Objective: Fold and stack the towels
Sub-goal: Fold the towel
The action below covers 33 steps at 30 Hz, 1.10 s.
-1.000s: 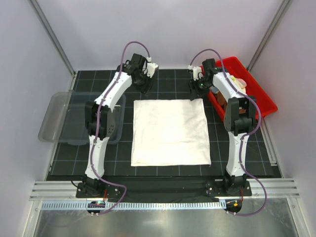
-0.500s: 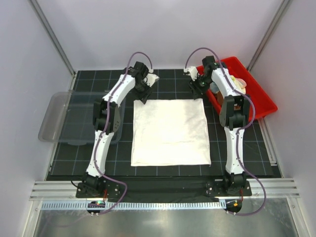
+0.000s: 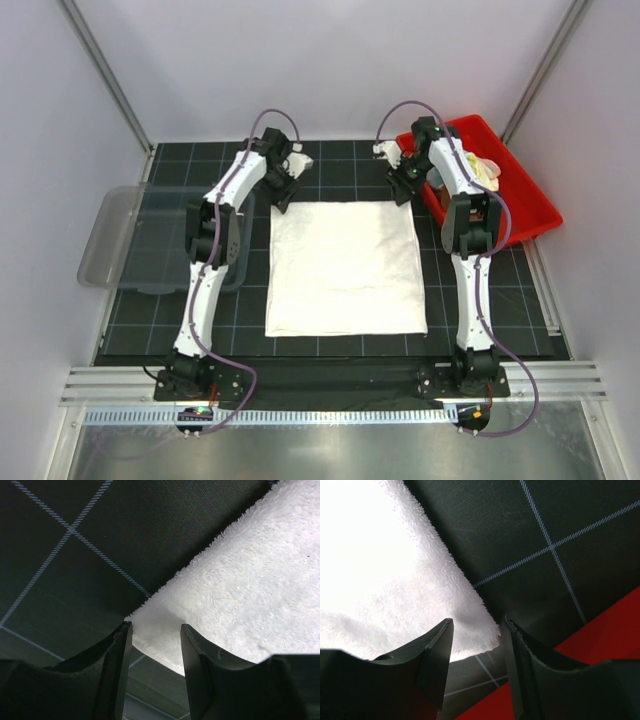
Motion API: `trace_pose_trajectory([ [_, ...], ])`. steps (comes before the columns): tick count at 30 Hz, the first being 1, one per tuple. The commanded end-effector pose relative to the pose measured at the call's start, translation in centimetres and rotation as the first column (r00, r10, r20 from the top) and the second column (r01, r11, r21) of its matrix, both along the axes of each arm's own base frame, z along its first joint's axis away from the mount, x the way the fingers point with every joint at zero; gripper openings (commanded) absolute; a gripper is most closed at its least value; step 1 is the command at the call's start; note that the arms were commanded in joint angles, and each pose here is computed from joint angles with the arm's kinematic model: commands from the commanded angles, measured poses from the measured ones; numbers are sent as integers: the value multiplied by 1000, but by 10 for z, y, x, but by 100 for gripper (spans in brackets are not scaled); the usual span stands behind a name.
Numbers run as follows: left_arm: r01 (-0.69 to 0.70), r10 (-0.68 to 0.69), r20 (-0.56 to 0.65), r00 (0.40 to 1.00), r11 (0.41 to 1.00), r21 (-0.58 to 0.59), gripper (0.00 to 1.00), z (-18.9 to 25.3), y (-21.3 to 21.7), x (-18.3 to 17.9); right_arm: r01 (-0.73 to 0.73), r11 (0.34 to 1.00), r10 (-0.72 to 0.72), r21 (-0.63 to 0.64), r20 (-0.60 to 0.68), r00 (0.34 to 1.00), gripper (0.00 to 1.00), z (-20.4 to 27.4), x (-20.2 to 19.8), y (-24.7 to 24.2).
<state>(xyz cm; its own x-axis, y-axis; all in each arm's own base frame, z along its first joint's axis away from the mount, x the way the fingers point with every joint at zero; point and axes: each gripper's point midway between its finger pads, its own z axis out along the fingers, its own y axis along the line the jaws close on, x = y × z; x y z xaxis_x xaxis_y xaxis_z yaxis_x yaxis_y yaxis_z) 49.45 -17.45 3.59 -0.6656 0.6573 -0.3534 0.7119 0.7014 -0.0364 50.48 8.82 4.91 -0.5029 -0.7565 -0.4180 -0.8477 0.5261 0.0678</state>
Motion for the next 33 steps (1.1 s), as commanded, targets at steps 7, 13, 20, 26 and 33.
trace_pose_trajectory([
  [7,39,-39,1,999,999,14,45,-1,1,3,-11,1000,11,-15,-2,1000,51,0,2,-15],
  [13,29,-30,18,999,997,70,49,-10,11,8,-7,997,7,-71,-9,1000,50,-10,2,-20],
  [20,-13,8,152,988,999,31,54,16,5,31,-4,997,6,-75,17,1000,27,-8,8,-21],
  [26,-22,24,198,980,1000,-10,56,27,5,41,-9,998,11,-68,29,1000,10,-7,9,-20],
  [33,-11,12,153,988,1000,-8,58,16,5,38,-19,999,21,-40,55,998,1,-4,14,-13],
])
